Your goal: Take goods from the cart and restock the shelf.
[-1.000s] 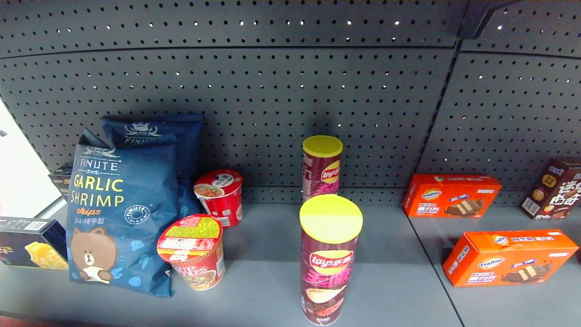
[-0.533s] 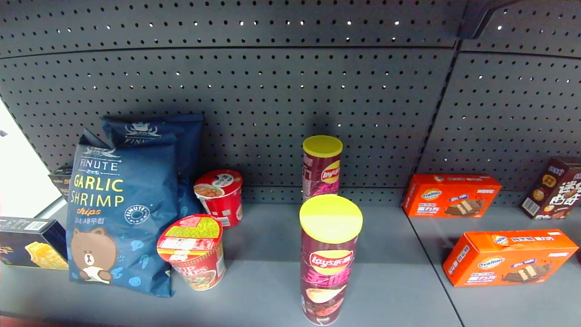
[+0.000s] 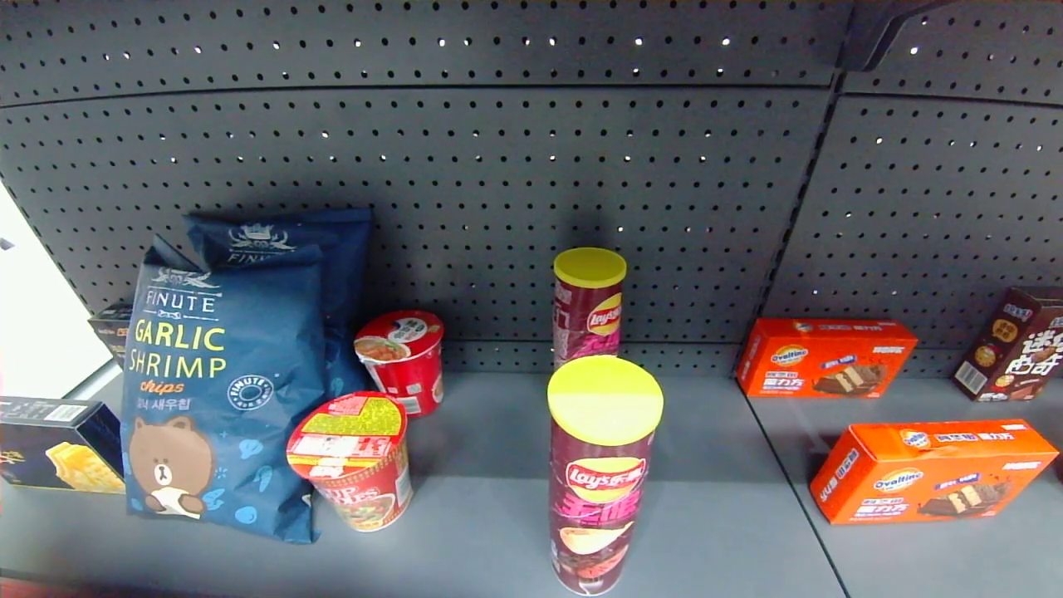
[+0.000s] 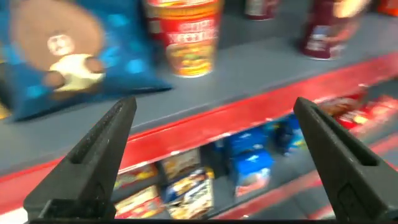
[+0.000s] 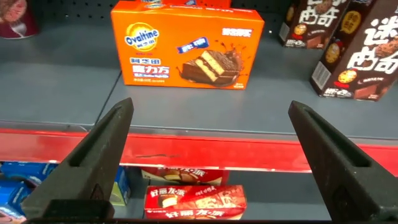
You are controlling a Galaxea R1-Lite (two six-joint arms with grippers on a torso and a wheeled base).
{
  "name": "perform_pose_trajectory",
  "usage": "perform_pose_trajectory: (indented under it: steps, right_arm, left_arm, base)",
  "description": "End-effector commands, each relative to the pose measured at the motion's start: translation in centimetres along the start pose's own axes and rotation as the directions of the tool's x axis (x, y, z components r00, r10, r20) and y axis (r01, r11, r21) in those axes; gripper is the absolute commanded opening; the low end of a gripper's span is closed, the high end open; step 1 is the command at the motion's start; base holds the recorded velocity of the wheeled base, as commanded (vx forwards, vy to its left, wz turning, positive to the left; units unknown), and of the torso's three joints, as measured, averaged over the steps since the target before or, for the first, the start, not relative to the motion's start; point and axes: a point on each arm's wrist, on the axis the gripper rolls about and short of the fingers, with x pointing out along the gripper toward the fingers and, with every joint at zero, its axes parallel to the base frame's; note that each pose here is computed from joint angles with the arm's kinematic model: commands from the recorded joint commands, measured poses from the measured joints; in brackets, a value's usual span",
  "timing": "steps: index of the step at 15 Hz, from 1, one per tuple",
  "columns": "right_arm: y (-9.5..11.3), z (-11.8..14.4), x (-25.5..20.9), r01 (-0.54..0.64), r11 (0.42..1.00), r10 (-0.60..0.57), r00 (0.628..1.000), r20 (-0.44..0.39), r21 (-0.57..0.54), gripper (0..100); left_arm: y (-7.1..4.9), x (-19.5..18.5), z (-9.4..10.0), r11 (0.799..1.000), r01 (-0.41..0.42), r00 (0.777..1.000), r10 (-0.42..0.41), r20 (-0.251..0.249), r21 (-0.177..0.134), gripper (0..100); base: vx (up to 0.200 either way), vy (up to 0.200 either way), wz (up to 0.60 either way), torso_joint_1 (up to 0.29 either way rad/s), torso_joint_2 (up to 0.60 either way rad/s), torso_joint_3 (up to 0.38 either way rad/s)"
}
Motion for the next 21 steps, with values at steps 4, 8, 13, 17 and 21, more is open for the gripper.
perform_pose_trajectory:
  steps: [4, 8, 13, 17, 21]
  right_arm:
    - [-0.1, 0.0, 0.0, 0.04, 0.999, -0.04, 0.999, -0.002, 0.002, 100]
    - [-0.1, 0.0, 0.0, 0.03, 0.999, -0.03, 1.0, 0.0, 0.016, 100]
    - [-0.1, 0.0, 0.0, 0.028, 0.995, -0.028, 1.0, -0.001, 0.094, 100]
    - [-0.1, 0.0, 0.0, 0.042, 0.998, -0.042, 0.999, -0.007, 0.051, 100]
    - [-0.1, 0.0, 0.0, 0.064, 0.997, -0.065, 0.998, 0.016, 0.034, 100]
  left_arm:
    - [1.0, -0.2, -0.6, 0.899, -0.432, 0.897, 0.437, -0.071, 0.068, 100]
    - [0.7, -0.1, -0.6, 0.943, -0.331, 0.94, 0.333, -0.07, 0.045, 100]
    - [0.6, -0.8, -0.8, 0.956, -0.292, 0.956, 0.291, 0.017, 0.039, 100]
    - [0.6, -0.9, -0.8, 0.955, -0.294, 0.956, 0.293, 0.021, 0.032, 100]
    - [0.6, -0.9, -0.8, 0.954, -0.298, 0.954, 0.297, 0.023, 0.029, 100]
  base:
    - [0.0, 0.0, 0.0, 0.0, 0.0, 0.0]
    - [0.0, 0.0, 0.0, 0.0, 0.0, 0.0]
    - [0.0, 0.0, 0.0, 0.0, 0.0, 0.0]
    - [0.0, 0.0, 0.0, 0.0, 0.0, 0.0]
    - [0.0, 0.0, 0.0, 0.0, 0.0, 0.0]
